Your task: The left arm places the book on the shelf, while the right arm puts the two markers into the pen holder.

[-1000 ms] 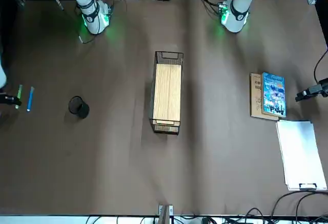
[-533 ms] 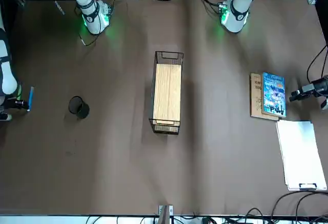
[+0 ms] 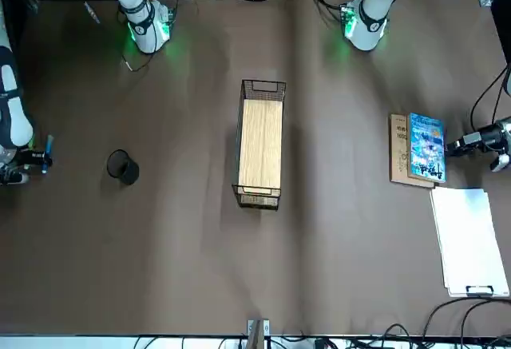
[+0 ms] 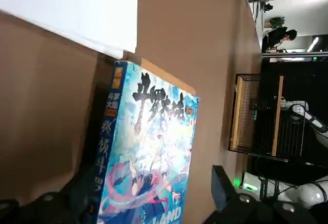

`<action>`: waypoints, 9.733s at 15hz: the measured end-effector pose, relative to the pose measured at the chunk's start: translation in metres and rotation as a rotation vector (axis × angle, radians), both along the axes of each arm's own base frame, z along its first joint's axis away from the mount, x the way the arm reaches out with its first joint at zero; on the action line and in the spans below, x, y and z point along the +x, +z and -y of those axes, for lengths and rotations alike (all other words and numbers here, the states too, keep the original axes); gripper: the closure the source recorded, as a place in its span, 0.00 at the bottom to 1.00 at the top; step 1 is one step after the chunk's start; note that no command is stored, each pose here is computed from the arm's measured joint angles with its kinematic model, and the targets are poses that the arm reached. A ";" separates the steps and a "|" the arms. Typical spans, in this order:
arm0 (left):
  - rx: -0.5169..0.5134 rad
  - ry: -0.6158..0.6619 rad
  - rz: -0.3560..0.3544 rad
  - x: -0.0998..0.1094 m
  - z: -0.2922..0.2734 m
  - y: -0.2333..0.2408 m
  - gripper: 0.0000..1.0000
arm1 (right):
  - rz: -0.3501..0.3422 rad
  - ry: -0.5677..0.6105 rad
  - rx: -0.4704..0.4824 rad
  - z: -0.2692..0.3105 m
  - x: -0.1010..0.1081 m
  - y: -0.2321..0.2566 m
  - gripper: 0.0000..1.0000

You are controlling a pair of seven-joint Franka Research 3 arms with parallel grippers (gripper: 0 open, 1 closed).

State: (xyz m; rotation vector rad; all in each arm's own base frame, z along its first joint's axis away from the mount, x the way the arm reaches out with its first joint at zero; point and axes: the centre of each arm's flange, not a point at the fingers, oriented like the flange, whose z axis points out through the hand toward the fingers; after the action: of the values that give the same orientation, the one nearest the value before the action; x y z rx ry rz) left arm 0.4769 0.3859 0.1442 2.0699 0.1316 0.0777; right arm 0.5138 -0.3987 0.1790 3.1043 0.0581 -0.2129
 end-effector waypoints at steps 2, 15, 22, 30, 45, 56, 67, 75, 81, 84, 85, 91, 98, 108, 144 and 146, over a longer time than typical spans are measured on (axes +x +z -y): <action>-0.005 -0.002 -0.004 0.000 0.002 -0.004 0.00 | -0.001 0.009 0.003 0.003 -0.003 0.000 0.70; -0.030 -0.035 0.016 -0.001 0.012 -0.026 0.07 | -0.063 0.403 0.128 -0.100 0.066 0.090 0.83; -0.029 -0.037 0.016 0.001 0.013 -0.026 0.77 | -0.071 0.547 0.369 -0.175 0.077 0.129 0.83; -0.067 -0.015 -0.062 0.019 0.006 0.041 0.80 | 0.094 0.627 0.589 -0.163 0.070 0.136 0.83; -0.494 -0.349 -0.039 0.134 0.294 0.174 0.80 | 0.627 0.839 1.233 -0.156 0.060 0.092 0.83; -0.390 -0.217 -0.071 0.119 0.496 0.123 0.80 | 0.822 0.856 1.404 -0.182 0.061 0.037 0.83; -0.377 -0.093 -0.052 0.085 0.535 0.098 0.80 | 0.822 0.857 1.345 -0.195 0.068 0.023 0.44; -0.405 -0.013 0.039 0.072 0.589 0.097 0.80 | 0.686 0.754 1.295 -0.180 0.079 0.056 0.41; -0.410 0.022 0.063 0.062 0.610 0.091 0.80 | 0.359 0.678 1.021 -0.134 0.092 0.132 0.41; -0.398 0.015 0.059 0.058 0.619 0.090 0.80 | 0.182 0.577 0.757 -0.085 0.074 0.170 0.39; -0.397 0.011 0.058 0.057 0.621 0.089 0.80 | 0.153 0.540 0.685 -0.067 0.067 0.177 0.39; -0.391 0.001 0.037 0.047 0.643 0.087 0.80 | 0.069 0.323 0.277 0.023 0.040 0.184 0.39; -0.385 0.024 0.065 0.041 0.651 0.076 0.81 | 0.059 0.090 0.142 0.071 0.022 0.087 0.41; -0.374 0.031 0.096 0.042 0.649 0.070 0.38 | 0.007 -0.016 0.066 0.099 -0.001 0.025 0.51; 0.243 -0.482 -0.287 0.125 0.400 0.128 0.00 | -0.144 0.597 0.437 -0.196 0.116 0.153 0.82; 0.380 -0.521 -0.358 0.132 0.375 0.152 0.00 | -0.062 0.629 0.607 -0.188 0.104 0.168 0.82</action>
State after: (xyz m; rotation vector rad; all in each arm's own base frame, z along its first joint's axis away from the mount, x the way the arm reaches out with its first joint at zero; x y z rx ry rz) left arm 0.6088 0.0110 0.2966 2.4136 -0.2237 -0.6307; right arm 0.6177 -0.2106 0.3472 3.4162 1.2953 -0.3109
